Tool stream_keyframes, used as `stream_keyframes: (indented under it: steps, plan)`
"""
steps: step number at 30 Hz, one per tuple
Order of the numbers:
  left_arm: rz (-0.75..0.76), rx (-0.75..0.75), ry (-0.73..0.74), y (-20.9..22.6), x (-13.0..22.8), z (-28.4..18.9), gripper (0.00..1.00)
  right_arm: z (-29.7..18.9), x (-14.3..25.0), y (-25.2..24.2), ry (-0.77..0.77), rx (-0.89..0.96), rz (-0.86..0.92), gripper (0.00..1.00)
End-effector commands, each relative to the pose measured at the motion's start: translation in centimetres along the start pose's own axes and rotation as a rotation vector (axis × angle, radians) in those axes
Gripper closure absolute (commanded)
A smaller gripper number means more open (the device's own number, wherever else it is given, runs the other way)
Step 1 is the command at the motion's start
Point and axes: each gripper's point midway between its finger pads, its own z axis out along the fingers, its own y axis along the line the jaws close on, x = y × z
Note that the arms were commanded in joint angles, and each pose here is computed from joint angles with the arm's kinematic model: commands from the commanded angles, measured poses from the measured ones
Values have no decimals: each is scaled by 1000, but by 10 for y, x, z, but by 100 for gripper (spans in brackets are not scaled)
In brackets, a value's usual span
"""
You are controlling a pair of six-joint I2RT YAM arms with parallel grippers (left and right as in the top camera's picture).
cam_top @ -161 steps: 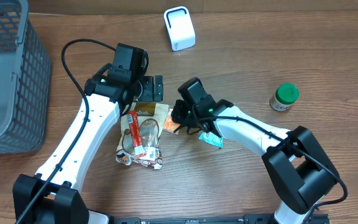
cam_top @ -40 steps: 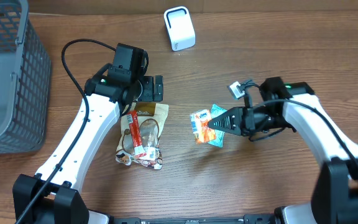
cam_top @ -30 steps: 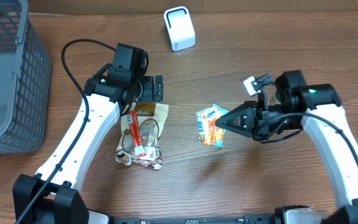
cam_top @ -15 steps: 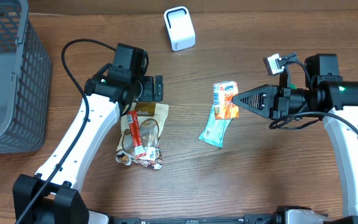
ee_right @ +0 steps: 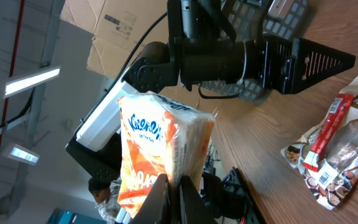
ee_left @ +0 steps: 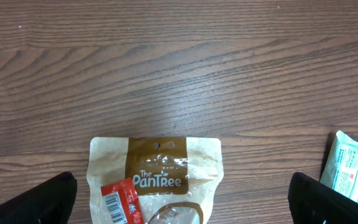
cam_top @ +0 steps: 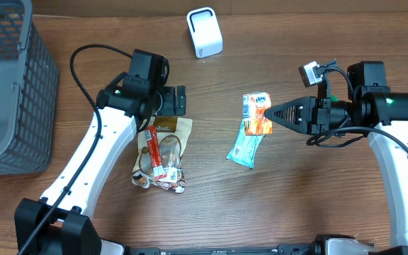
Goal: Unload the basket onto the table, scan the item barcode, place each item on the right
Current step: 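Carry the Kleenex pack with the right gripper to the scanner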
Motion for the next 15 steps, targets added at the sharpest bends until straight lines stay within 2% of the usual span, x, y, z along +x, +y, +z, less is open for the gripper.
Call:
stream_keyframes:
  steps: [1, 11, 15]
  plan:
    - [-10, 13, -17, -3, -5, -5, 0, 0, -4, 15, -7, -33, -80, 96]
    - [-10, 13, -17, -3, -5, -5, 0, 0, -27, 6, -6, -19, -366, 96]
    - [-10, 13, -17, -3, -5, -5, 0, 0, -39, -19, -3, 99, -379, 96]
